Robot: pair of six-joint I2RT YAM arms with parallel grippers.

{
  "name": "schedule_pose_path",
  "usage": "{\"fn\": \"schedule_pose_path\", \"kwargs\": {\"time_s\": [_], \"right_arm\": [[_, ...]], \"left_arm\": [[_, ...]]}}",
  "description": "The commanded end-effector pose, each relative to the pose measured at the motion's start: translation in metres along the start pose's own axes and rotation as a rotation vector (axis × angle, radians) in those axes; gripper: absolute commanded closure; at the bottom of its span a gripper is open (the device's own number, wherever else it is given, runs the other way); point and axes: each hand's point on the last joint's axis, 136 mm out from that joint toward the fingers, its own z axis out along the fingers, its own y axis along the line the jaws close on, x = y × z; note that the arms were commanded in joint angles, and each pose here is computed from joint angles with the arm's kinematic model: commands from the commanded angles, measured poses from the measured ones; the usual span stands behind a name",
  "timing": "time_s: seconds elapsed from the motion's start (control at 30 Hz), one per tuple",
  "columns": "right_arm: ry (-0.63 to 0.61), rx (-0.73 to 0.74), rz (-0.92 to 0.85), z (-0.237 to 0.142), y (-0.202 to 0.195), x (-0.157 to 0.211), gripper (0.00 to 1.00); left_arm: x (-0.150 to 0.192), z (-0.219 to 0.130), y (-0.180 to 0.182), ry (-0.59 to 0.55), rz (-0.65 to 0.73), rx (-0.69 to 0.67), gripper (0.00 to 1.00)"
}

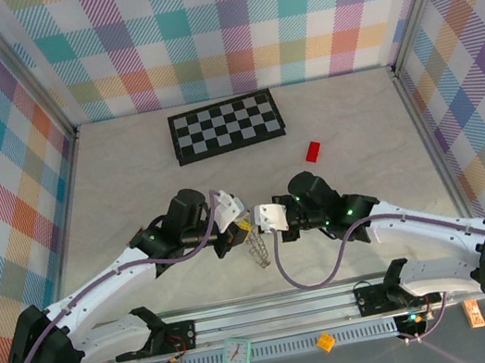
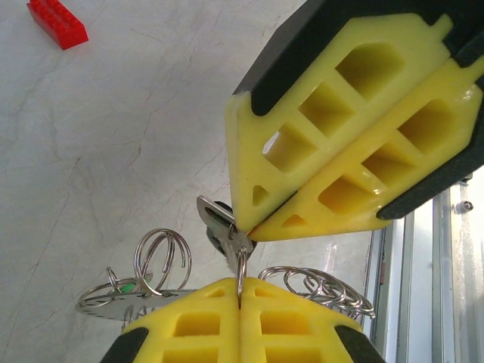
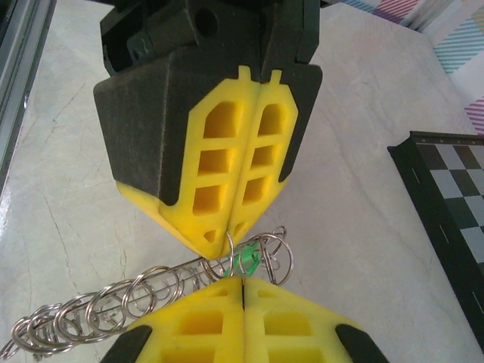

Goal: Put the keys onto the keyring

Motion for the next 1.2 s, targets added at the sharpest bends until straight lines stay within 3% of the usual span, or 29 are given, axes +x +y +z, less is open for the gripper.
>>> {"fn": "schedule_pose_path", "kwargs": {"time_s": [0.0, 1.17], "right_arm": [[-0.032, 0.003, -0.019, 0.001, 0.0, -0.007, 1.0], [-0.016, -0.172, -0.027, -0.001, 0.035, -0.004, 1.0]], "left_arm": [[-0.023, -0.004, -0.005, -0.058, 0.019, 0.022, 1.0], [-0.03, -0.005, 0.005, -0.072, 0.023, -0.036, 1.0]]}}
